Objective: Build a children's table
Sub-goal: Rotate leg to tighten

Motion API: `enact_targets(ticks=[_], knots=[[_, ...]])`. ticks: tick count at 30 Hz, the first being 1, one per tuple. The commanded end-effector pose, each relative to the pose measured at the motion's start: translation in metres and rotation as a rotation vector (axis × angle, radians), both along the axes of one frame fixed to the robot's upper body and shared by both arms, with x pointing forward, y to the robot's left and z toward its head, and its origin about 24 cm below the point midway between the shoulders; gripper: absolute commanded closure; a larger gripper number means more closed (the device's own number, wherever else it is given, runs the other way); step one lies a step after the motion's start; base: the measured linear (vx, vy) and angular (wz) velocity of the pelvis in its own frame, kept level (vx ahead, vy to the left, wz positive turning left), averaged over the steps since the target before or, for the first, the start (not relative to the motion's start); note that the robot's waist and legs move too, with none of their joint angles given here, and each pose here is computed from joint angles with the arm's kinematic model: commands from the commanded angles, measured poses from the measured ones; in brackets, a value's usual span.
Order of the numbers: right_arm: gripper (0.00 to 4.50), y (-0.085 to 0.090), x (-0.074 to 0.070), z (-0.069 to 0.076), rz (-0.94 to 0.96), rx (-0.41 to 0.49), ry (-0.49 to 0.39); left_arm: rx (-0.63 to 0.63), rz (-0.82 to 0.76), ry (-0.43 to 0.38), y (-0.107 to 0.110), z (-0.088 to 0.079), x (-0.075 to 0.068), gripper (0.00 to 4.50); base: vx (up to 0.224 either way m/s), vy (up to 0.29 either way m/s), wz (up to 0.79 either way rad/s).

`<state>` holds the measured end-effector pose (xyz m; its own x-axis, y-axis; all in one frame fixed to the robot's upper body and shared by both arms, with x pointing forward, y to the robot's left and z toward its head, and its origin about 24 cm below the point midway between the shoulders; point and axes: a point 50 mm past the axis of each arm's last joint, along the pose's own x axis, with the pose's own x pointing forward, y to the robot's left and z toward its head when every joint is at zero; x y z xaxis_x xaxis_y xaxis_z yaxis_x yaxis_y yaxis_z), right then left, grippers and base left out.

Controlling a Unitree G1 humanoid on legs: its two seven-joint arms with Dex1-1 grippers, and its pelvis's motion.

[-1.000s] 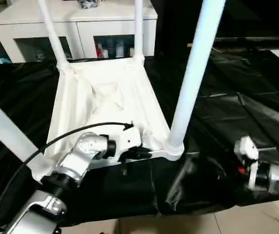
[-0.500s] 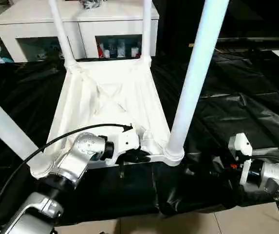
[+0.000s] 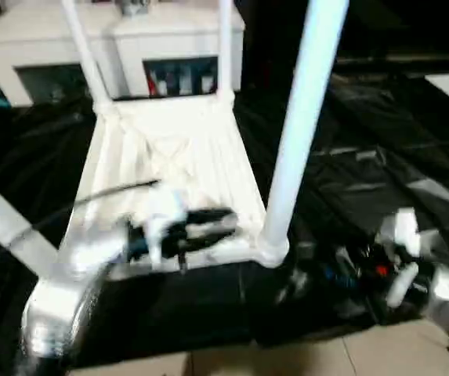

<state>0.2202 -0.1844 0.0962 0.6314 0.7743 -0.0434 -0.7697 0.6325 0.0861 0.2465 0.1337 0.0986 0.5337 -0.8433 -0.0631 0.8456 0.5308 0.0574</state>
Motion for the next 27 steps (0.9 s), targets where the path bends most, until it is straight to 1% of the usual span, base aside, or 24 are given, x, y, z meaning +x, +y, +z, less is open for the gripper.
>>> enact_targets(ticks=[1, 2, 4, 6, 8, 10, 11, 12, 13, 14, 15, 16, 17, 18, 20, 22, 23, 24, 25, 26, 27], knots=[[0.5, 0.006, 0.008, 0.009, -0.158, 0.067, 0.001, -0.006, 0.209, -0.011, 0.01, -0.006, 0.0, 3.11, 0.0, 0.0, 0.0], [0.5, 0.007, 0.01, 0.009, -0.194, 0.091, 0.013, -0.02, 0.245, -0.003, 0.011, -0.008, -0.002, 3.11, 0.0, 0.0, 0.0], [0.5, 0.013, 0.01, 0.008, -0.252, 0.084, -0.036, -0.025, 0.333, -0.02, 0.013, -0.012, -0.007, 3.11, 0.0, 0.0, 0.0], [0.5, 0.018, 0.008, -0.002, -0.282, 0.088, 0.024, -0.046, 0.395, -0.028, 0.013, -0.013, -0.014, 3.11, 0.0, 0.0, 0.0], [0.5, 0.027, -0.001, -0.003, -0.231, 0.03, -0.032, -0.083, 0.468, -0.032, 0.017, -0.013, -0.02, 3.11, 0.0, 0.0, 0.0], [0.5, 0.033, -0.011, -0.006, -0.192, 0.029, -0.007, -0.13, 0.539, -0.04, 0.021, -0.011, -0.027, 3.11, 0.0, 0.0, 0.0], [0.5, 0.033, -0.011, -0.006, -0.192, 0.029, -0.007, -0.13, 0.539, -0.04, 0.021, -0.011, -0.027, 3.11, 0.0, 0.0, 0.0], [0.5, 0.035, -0.019, -0.009, -0.159, 0.038, 0.05, -0.151, 0.597, -0.045, 0.025, -0.012, -0.037, 3.11, 0.0, 0.0, 0.0], [0.5, 0.035, -0.02, -0.01, -0.144, 0.037, 0.065, -0.154, 0.612, -0.044, 0.027, -0.013, -0.04, 2.82, 0.0, 0.0, 0.0], [0.5, 0.035, -0.02, -0.01, -0.143, 0.037, 0.065, -0.154, 0.613, -0.044, 0.027, -0.014, -0.041, 2.76, 0.0, 0.0, 0.0], [0.5, 0.034, -0.021, -0.013, -0.12, 0.015, 0.072, -0.183, 0.608, -0.049, 0.028, -0.014, -0.047, 2.76, 0.0, 0.0, 0.0], [0.34, 0.034, -0.021, -0.013, -0.12, 0.015, 0.072, -0.183, 0.608, -0.049, 0.028, -0.014, -0.047, 2.67, 0.0, 0.0, 0.0], [0.34, 0.033, -0.02, -0.013, -0.097, 0.016, 0.076, -0.194, 0.58, -0.06, 0.026, -0.014, -0.051, 2.67, 0.0, 0.0, 0.0], [0.24, 0.032, -0.019, -0.013, -0.059, 0.018, 0.081, -0.201, 0.547, -0.068, 0.024, -0.016, -0.055, 2.54, 0.0, 0.0, 0.0], [0.14, 0.031, -0.019, -0.013, -0.024, 0.002, 0.079, -0.196, 0.498, -0.045, 0.023, -0.02, -0.059, 2.32, 0.0, 0.0, 0.0], [0.07, 0.028, -0.017, -0.014, -0.013, -0.02, 0.077, -0.156, 0.449, -0.034, 0.025, -0.024, -0.063, 2.3, 0.0, 0.0, 0.0], [0.02, 0.027, -0.017, -0.014, -0.012, -0.026, 0.077, -0.143, 0.439, -0.034, 0.026, -0.025, -0.064, 2.14, 0.0, 0.0, 0.0], [0.0, 0.019, -0.01, -0.012, -0.06, -0.025, 0.066, -0.083, 0.396, -0.025, 0.04, -0.027, -0.071, 1.98, 0.0, 0.0, 0.0], [0.0, 0.016, -0.007, -0.011, -0.083, -0.018, 0.061, -0.053, 0.386, -0.025, 0.049, -0.027, -0.075, 1.89, 0.0, 0.0, 0.0], [0.0, 0.015, -0.007, -0.011, -0.084, -0.018, 0.061, -0.051, 0.386, -0.025, 0.05, -0.027, -0.075, 1.89, 0.0, 0.0, 0.0], [0.0, 0.015, -0.007, -0.01, -0.068, -0.016, 0.062, -0.026, 0.414, -0.05, 0.059, -0.025, -0.076, 1.75, 0.0, 0.0, 0.0]])
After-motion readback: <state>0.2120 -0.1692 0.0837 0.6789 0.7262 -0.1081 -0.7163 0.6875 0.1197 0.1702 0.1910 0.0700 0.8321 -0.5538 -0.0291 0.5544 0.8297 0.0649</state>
